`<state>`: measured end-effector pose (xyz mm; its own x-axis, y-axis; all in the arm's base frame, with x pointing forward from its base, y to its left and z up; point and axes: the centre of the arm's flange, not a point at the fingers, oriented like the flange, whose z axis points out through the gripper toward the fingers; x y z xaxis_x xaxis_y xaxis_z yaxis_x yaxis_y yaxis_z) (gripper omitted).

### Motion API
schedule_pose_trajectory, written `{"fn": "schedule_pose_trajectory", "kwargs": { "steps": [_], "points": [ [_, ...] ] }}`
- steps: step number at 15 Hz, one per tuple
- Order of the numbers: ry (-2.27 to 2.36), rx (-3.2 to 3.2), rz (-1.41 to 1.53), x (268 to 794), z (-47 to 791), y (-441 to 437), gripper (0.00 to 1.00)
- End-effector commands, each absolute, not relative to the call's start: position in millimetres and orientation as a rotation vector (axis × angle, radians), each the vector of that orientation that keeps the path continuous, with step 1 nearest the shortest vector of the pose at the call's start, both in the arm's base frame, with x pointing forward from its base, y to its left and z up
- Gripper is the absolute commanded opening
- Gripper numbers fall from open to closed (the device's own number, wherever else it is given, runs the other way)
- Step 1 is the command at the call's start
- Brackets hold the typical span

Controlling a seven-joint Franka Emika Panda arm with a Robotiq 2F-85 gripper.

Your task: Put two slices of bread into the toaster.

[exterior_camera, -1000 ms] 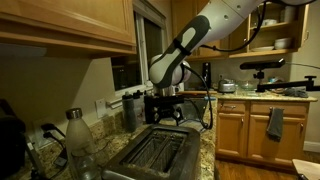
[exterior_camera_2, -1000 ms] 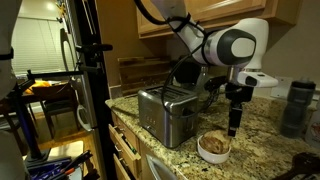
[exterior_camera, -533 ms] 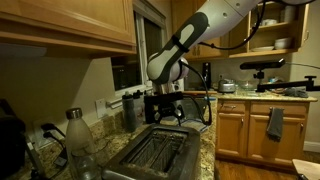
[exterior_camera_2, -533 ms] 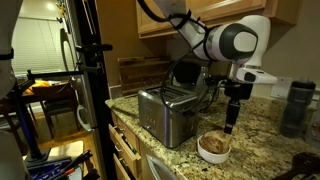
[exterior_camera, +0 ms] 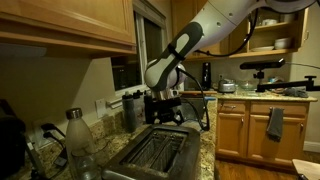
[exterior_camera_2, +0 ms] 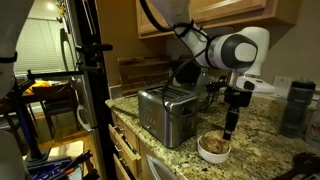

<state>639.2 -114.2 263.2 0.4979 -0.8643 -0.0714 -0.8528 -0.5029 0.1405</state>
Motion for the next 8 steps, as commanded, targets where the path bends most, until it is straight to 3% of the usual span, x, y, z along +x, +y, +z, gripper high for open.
{"fn": "schedule_pose_trajectory", "kwargs": {
  "steps": [1,3,4,5,8],
  "points": [
    [-1.562,2.601,-0.238,643.8,260.0,-118.3,1.0],
    [-1.565,2.595,-0.238,643.9,259.1,-120.3,1.0],
    [-1.565,2.592,-0.238,644.2,258.6,-121.3,0.9],
    [-1.563,2.589,-0.239,644.5,258.1,-122.1,0.74],
    [-1.559,2.588,-0.241,646.1,257.8,-123.2,0.53]
  ]
}}
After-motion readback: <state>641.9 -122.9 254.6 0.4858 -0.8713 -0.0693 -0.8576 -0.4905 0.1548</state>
